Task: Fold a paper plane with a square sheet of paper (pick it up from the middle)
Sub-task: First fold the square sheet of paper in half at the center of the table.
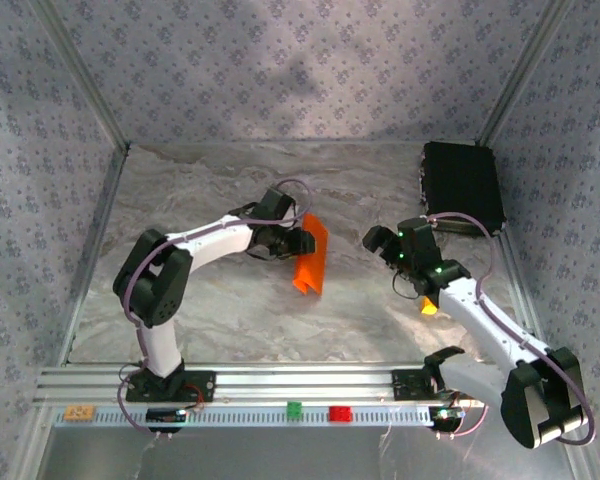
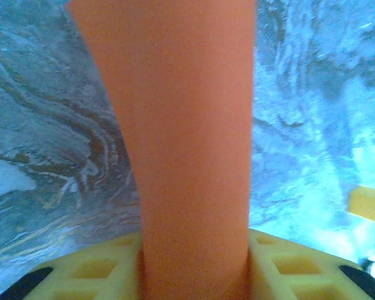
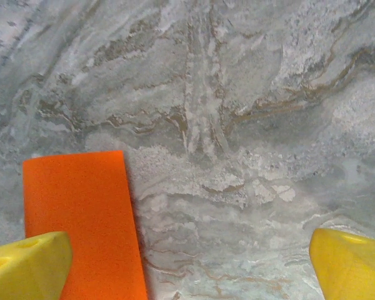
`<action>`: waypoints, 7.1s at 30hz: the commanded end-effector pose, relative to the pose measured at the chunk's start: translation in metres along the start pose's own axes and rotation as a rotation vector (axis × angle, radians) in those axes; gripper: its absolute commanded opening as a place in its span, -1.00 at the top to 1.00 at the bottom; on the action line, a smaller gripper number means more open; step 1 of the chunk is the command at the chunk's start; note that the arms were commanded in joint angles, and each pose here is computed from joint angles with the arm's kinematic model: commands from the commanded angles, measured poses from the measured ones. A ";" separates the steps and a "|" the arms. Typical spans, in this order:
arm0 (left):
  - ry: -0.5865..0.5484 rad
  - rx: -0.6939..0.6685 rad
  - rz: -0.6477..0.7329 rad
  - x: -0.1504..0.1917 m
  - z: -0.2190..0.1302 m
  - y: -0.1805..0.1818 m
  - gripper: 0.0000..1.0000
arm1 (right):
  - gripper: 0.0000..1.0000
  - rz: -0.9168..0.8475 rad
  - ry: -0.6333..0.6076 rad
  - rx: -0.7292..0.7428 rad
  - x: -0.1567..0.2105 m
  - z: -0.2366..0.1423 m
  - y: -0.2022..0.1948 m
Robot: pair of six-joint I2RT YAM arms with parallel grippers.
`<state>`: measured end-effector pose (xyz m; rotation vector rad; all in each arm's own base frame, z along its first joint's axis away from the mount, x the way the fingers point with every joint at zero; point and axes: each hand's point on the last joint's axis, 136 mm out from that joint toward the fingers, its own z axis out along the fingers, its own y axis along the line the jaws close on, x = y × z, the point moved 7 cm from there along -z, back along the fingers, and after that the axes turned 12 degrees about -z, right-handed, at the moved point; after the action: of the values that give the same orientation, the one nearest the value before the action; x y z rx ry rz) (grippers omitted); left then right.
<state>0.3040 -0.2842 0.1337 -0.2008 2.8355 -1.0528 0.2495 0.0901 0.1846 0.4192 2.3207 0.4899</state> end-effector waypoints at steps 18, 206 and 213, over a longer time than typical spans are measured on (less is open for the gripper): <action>0.075 0.333 -0.151 0.011 0.007 0.004 0.18 | -0.92 -0.075 -0.033 -0.214 -0.002 0.001 0.012; 0.140 -0.455 0.109 0.007 0.040 0.074 0.09 | -0.81 -0.108 0.296 -0.283 0.040 0.062 0.042; 0.136 -0.470 0.113 0.006 0.041 0.076 0.11 | -0.80 -0.118 0.310 -0.288 0.041 0.065 0.045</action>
<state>0.2947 -0.2621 0.0870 -0.0290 3.1161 -0.5424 0.2676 0.1547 0.1276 0.1160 2.5233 0.8408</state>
